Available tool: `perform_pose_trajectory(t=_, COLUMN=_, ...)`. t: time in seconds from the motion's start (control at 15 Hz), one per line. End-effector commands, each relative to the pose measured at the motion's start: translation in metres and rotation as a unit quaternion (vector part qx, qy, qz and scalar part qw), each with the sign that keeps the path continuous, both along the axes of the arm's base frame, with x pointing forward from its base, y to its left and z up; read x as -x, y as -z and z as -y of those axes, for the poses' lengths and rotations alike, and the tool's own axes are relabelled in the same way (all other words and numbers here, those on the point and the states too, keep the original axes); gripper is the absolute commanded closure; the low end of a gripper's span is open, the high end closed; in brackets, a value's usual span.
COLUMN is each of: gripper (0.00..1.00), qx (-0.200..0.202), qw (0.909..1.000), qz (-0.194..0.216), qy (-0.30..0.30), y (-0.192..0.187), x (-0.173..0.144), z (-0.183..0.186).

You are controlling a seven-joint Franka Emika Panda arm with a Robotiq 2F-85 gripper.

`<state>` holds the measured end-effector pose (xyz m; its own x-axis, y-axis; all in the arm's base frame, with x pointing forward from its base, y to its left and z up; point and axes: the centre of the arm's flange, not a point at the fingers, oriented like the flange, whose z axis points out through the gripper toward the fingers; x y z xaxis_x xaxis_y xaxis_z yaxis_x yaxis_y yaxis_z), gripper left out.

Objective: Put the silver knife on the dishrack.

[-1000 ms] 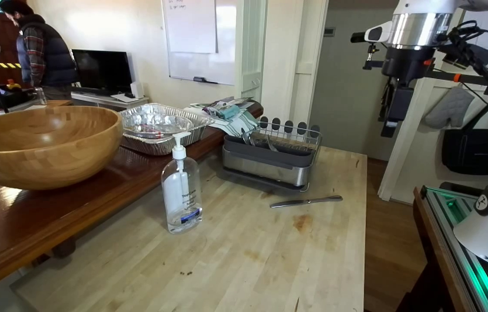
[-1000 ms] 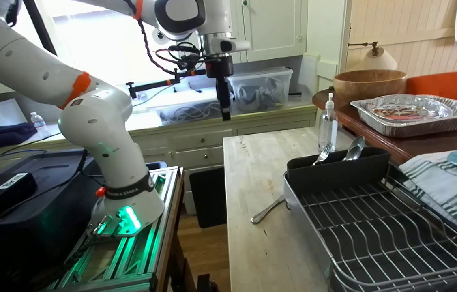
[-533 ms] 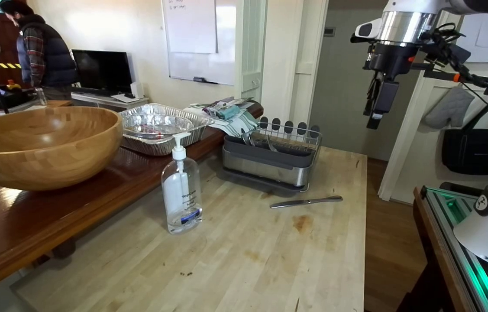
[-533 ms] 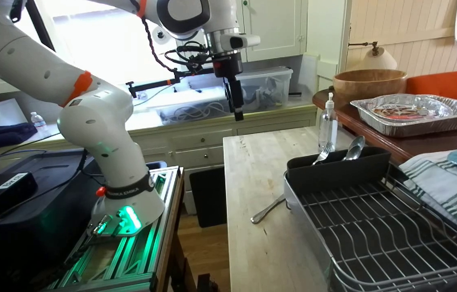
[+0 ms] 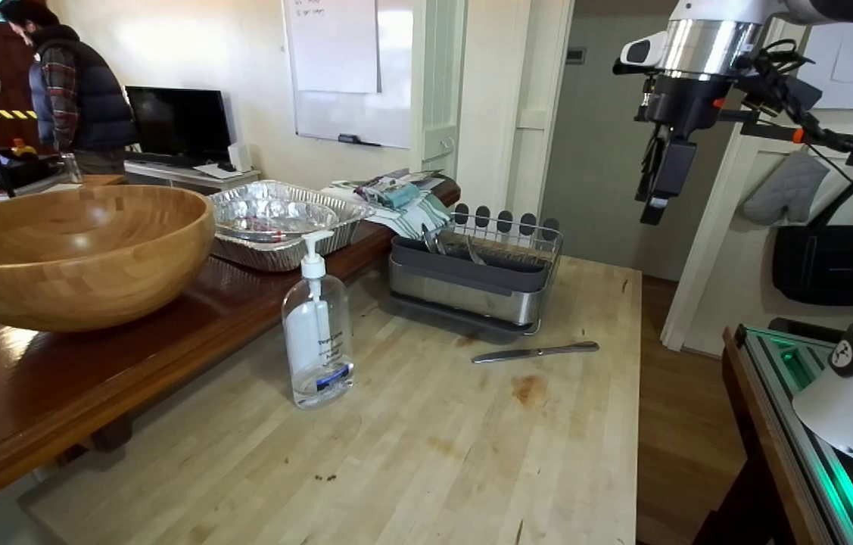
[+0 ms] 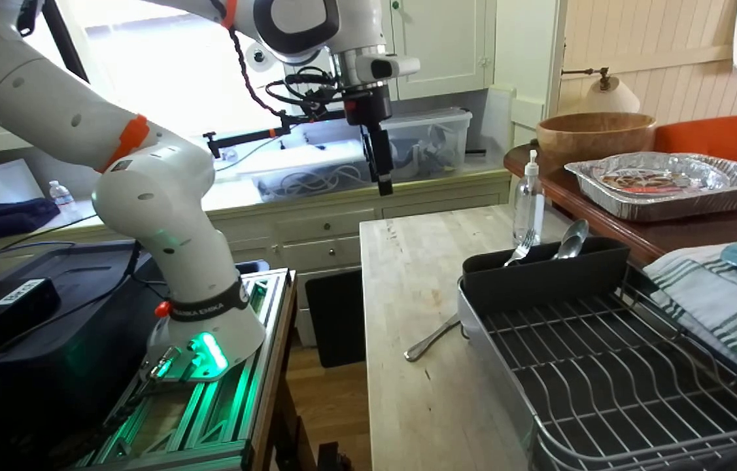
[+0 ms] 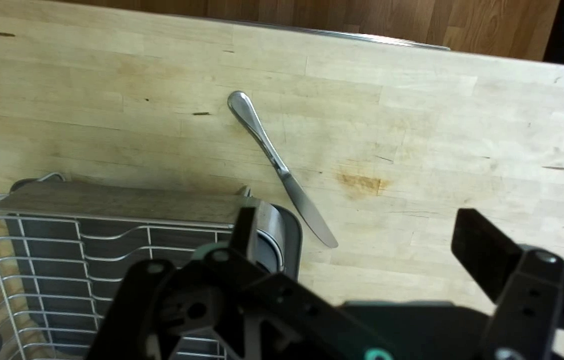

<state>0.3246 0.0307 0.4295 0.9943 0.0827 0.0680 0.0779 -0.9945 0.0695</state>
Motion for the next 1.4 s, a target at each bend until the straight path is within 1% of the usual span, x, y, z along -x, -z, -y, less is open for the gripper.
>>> perform_pose_trajectory(t=0.0, gripper=0.00, qx=-0.016, qw=0.9991, qz=-0.029, qy=0.027, y=0.027, x=-0.018, z=0.021)
perform_pose_trajectory(t=0.27, gripper=0.00, qx=-0.030, qw=0.9970, qz=-0.053, qy=0.049, y=0.055, x=-0.025, z=0.040)
perform_pose_trajectory(t=0.53, gripper=0.00, qx=-0.027, qw=0.9968, qz=-0.061, qy=0.044, y=0.082, x=-0.030, z=0.047)
perform_pose_trajectory(t=0.8, gripper=0.00, qx=-0.023, qw=0.9976, qz=-0.064, qy=0.018, y=0.104, x=-0.035, z=0.050)
perform_pose_trajectory(t=1.0, gripper=0.00, qx=-0.028, qw=0.9979, qz=-0.057, qy=-0.014, y=0.122, x=-0.042, z=0.054)
perform_pose_trajectory(t=1.33, gripper=0.00, qx=-0.030, qw=0.9966, qz=-0.058, qy=-0.051, y=0.150, x=-0.050, z=0.063)
